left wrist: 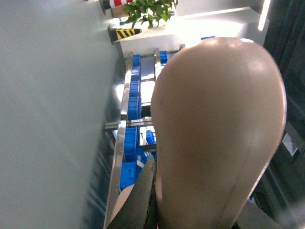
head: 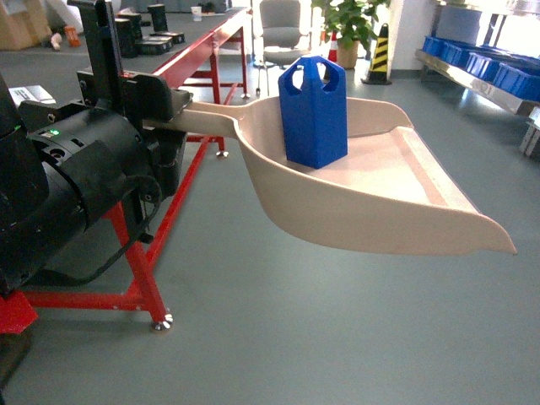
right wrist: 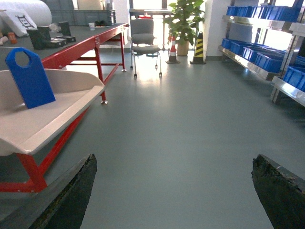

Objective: Place part in tray to right shelf

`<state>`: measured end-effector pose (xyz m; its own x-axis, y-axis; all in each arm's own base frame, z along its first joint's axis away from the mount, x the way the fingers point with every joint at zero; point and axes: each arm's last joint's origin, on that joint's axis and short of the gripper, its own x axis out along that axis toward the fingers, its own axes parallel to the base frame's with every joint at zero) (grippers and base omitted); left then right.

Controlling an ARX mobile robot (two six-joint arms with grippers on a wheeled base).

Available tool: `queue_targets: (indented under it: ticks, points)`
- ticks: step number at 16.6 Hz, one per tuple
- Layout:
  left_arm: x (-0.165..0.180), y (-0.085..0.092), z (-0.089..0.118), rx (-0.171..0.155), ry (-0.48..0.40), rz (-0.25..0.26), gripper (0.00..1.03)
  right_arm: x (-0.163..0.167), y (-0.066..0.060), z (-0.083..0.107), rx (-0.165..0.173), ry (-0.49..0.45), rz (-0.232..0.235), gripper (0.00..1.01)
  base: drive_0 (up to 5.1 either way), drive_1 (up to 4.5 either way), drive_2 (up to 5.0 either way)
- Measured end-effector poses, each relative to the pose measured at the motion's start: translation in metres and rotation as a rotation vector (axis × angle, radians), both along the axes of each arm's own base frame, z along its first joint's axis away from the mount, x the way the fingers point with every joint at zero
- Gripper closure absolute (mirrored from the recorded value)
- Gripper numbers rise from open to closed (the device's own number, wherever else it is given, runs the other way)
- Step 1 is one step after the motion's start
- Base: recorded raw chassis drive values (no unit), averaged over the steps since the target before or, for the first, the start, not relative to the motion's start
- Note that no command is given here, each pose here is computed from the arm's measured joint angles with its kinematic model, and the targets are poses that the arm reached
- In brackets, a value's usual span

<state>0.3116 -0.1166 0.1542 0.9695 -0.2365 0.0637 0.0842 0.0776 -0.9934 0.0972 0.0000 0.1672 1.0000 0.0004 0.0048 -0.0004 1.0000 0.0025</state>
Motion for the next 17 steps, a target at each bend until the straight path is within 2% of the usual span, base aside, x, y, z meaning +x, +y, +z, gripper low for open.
queue_targets:
  ticks: [12, 15, 16, 17]
  points:
    - [0.0001, 0.0, -0.0004, 0.002, 0.004, 0.002, 0.86, 0.0, 0.0, 0.0002, 0.0, -0.002, -0.001, 0.03, 5.0, -2.39, -2.4]
    - [-0.0019, -0.0057, 0.0, 0.001, 0.001, -0.034, 0.86, 0.0, -0.0001, 0.0004, 0.0, -0.003, -0.003, 0.03, 5.0, -2.44, -2.4]
    - [-0.0011, -0.0035, -0.0002, 0.002, 0.003, -0.018, 0.86, 0.0, -0.0001, -0.0002, 0.0, 0.003, -0.003, 0.03, 5.0, -2.44, -2.4]
    - [-0.0006, -0.002, 0.0004, -0.001, -0.003, -0.008, 0.86, 0.0, -0.0001, 0.0002, 0.0, -0.001, -0.003, 0.03, 0.3, 4.53, -4.0]
